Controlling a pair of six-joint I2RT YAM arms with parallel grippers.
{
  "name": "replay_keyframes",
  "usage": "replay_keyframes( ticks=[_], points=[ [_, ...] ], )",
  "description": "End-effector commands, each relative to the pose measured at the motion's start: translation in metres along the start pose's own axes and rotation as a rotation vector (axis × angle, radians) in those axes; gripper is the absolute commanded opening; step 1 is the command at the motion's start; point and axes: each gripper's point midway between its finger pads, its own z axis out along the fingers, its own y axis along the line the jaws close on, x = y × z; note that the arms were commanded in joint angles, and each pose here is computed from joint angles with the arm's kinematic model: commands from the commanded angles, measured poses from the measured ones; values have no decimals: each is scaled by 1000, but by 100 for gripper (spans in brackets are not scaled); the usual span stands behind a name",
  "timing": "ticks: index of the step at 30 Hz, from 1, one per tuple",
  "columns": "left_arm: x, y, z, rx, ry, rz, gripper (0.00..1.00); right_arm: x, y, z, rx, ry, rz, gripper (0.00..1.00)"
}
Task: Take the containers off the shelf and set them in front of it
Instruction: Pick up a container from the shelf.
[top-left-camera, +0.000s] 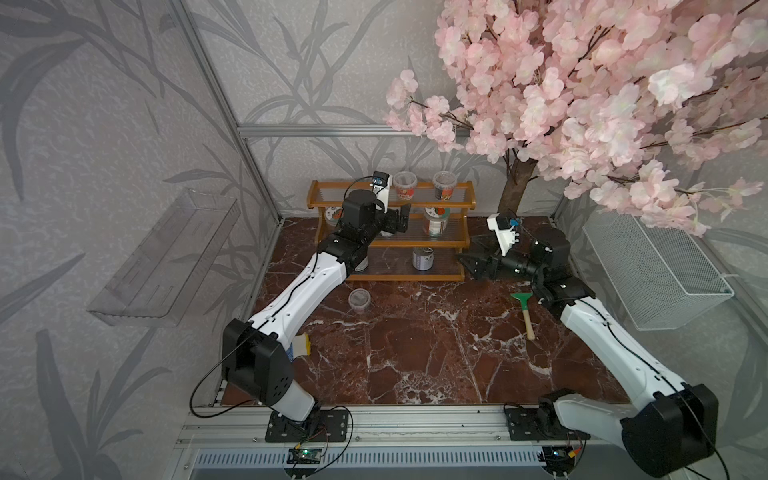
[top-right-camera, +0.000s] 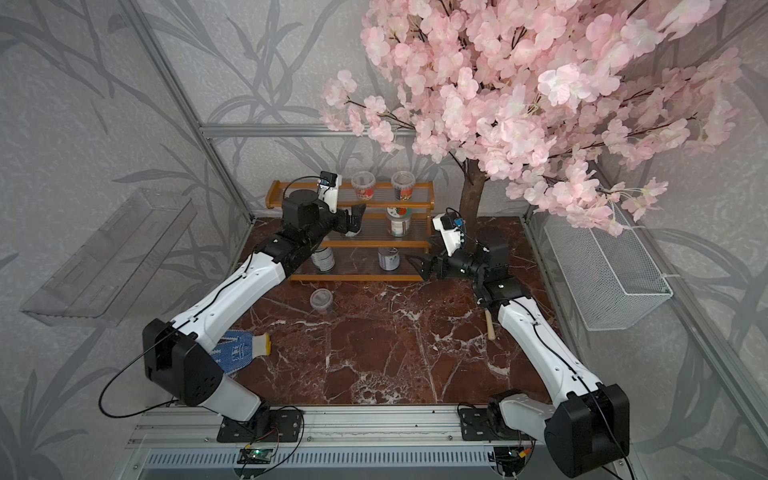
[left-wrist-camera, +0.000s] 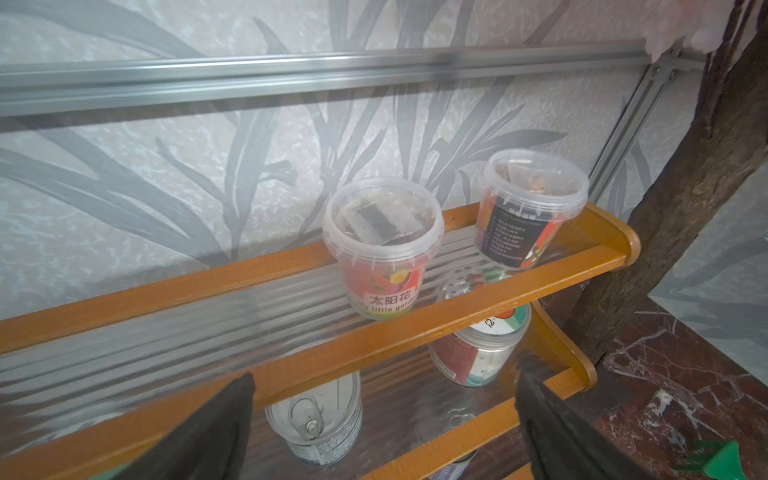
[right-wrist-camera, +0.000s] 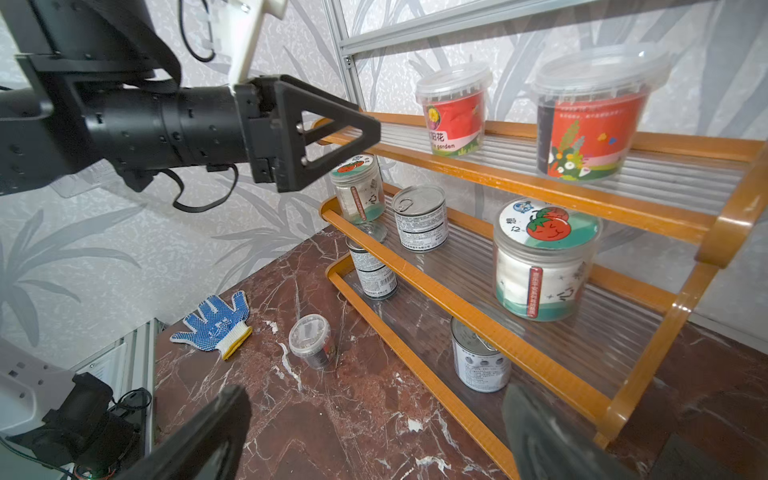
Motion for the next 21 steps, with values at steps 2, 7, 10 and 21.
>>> replay_keyframes(
  ticks=[2, 7, 10, 21],
  points=[
    [-14, -3, 16, 33, 1, 28, 100, -25, 6, -12, 15, -60, -39, 99],
    [-29, 1, 35, 20, -26, 22, 100, -24, 5, -12, 25, -60, -32, 99],
    [-29, 1, 47, 18, -11, 19, 100, -26, 4, -13, 29, -62, -33, 99],
    [-36, 5, 69, 27, -45, 5, 100, -28, 3, -11, 34, -62, -27, 99]
  ],
)
